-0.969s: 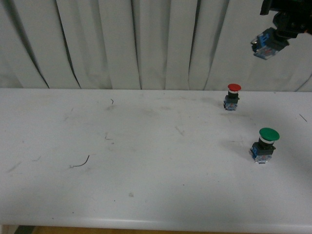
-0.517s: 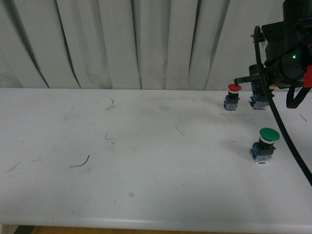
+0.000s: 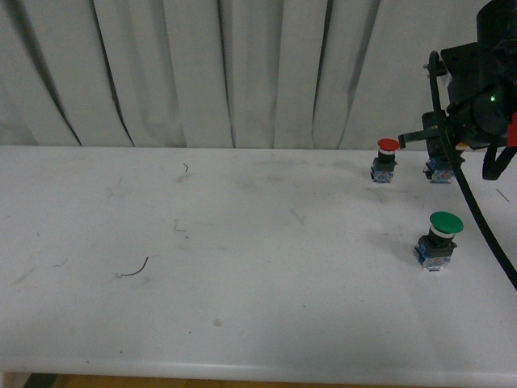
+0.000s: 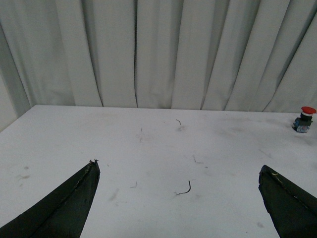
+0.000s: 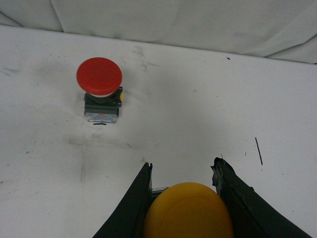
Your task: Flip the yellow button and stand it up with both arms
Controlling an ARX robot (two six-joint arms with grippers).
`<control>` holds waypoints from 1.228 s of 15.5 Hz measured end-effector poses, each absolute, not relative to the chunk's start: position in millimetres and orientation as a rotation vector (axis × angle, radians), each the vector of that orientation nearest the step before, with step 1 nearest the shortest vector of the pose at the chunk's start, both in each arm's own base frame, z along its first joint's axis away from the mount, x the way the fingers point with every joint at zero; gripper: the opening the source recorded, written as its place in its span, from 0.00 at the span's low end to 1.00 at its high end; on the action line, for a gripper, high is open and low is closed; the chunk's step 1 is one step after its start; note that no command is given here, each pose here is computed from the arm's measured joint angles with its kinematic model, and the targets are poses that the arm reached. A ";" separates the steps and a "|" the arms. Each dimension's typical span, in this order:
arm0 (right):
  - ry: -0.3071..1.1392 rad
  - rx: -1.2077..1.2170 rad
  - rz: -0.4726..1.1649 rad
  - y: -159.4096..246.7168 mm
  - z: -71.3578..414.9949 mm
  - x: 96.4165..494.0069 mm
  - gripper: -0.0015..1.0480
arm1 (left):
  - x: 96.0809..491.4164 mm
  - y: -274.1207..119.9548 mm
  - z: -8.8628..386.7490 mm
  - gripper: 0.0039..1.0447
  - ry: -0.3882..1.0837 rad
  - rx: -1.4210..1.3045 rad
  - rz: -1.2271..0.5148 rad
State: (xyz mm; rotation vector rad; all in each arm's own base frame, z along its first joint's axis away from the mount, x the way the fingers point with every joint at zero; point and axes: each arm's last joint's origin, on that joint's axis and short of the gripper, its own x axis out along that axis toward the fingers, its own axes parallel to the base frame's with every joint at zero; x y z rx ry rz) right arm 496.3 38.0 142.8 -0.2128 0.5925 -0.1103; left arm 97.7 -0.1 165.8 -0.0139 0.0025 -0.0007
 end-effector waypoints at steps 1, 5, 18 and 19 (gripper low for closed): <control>0.599 -0.218 -0.110 37.6 139.1 497.9 0.33 | 97.7 -0.1 165.8 0.94 0.003 -0.014 -0.001; 0.629 -0.223 -0.095 39.6 126.9 500.9 0.33 | 97.7 -0.1 165.8 0.94 0.003 -0.014 -0.001; 0.669 -0.232 -0.037 59.5 95.5 509.4 0.33 | 97.7 -0.1 165.8 0.94 0.003 -0.014 -0.001; 0.673 -0.232 -0.037 61.9 93.4 509.0 0.33 | 97.7 -0.1 165.8 0.94 0.003 -0.014 -0.001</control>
